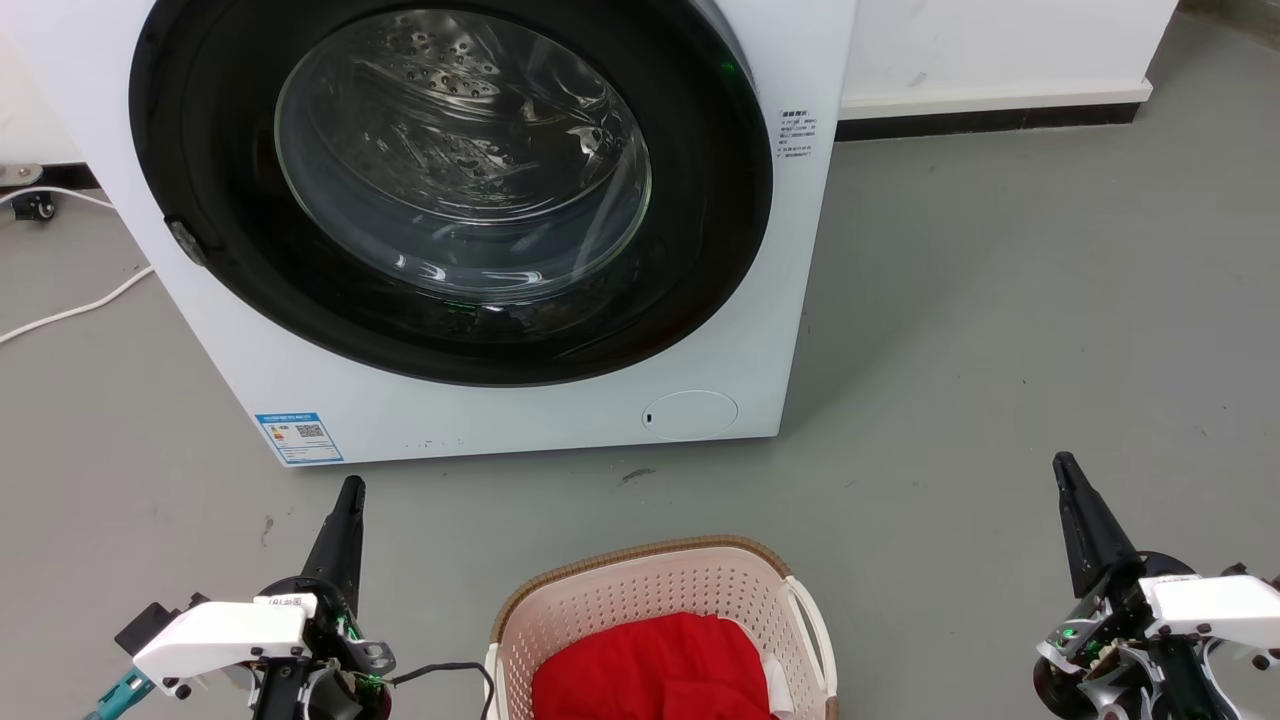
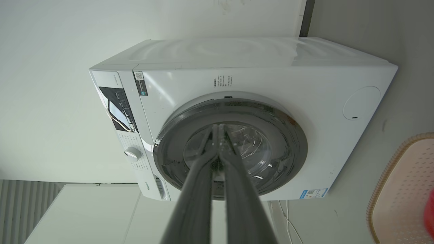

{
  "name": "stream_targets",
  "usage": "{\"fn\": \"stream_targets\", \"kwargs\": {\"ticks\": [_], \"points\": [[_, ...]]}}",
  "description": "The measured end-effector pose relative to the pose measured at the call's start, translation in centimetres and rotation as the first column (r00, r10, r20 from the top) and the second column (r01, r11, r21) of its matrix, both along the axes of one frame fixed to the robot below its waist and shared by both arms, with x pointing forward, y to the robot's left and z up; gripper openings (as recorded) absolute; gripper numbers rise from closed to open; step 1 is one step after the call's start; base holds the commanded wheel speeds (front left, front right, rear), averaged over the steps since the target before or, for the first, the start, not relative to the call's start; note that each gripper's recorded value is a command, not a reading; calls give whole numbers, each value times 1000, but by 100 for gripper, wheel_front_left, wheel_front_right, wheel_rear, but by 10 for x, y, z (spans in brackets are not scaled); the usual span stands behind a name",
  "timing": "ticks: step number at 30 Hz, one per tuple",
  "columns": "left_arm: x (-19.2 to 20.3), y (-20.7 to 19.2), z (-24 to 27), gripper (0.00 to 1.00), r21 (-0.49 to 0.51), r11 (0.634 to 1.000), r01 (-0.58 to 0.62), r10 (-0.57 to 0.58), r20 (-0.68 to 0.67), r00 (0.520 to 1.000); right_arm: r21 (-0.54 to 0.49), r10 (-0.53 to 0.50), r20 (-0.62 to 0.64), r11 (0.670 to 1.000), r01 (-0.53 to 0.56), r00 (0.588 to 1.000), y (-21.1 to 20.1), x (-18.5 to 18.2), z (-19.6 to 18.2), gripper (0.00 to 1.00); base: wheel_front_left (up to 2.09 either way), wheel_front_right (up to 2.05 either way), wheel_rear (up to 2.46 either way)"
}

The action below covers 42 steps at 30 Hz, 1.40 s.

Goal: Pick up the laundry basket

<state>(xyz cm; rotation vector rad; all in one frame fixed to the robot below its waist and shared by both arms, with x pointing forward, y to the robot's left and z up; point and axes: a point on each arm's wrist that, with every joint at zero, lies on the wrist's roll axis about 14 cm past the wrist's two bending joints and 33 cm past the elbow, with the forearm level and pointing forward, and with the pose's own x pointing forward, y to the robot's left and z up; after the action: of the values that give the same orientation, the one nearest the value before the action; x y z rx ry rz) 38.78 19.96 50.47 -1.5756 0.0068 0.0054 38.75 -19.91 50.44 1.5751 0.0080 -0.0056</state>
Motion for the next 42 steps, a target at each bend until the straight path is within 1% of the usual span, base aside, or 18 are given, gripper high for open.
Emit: {"fn": "stream_targets", "kwargs": {"ticks": [17,18,23,25,28,32,37,42], "points": [[0,0,0,0,0,1000,0,0,0,1000,0,0,0,1000,0,1000,0,0,0,0,0,0,0],[0,0,0,100,0,1000,0,0,0,1000,0,0,0,1000,0,1000,0,0,0,100,0,0,0],[-10,-1,-22,100,-7,1000,-3,2,-66,998,6,-5,-67,1000,5,998,0,-10,-23,100,0,0,0],[-11,0,-24,100,-3,1000,-10,10,-71,997,2,-14,-75,1000,15,997,-1,-12,-25,100,0,0,0],[-11,2,-20,100,26,999,-20,22,-62,998,-30,-25,-75,999,23,997,-3,-12,-25,100,0,0,0],[-10,4,-16,100,93,995,-30,35,-50,998,-122,-32,-57,992,25,998,-4,-10,-18,100,0,0,0],[-8,6,-11,100,193,980,-39,47,-37,998,-231,-37,-29,972,29,999,-4,-8,-8,100,0,0,0],[-7,8,-5,100,288,956,-49,59,-26,998,-358,-30,-1,933,27,1000,-2,-7,1,100,0,0,0]]}}
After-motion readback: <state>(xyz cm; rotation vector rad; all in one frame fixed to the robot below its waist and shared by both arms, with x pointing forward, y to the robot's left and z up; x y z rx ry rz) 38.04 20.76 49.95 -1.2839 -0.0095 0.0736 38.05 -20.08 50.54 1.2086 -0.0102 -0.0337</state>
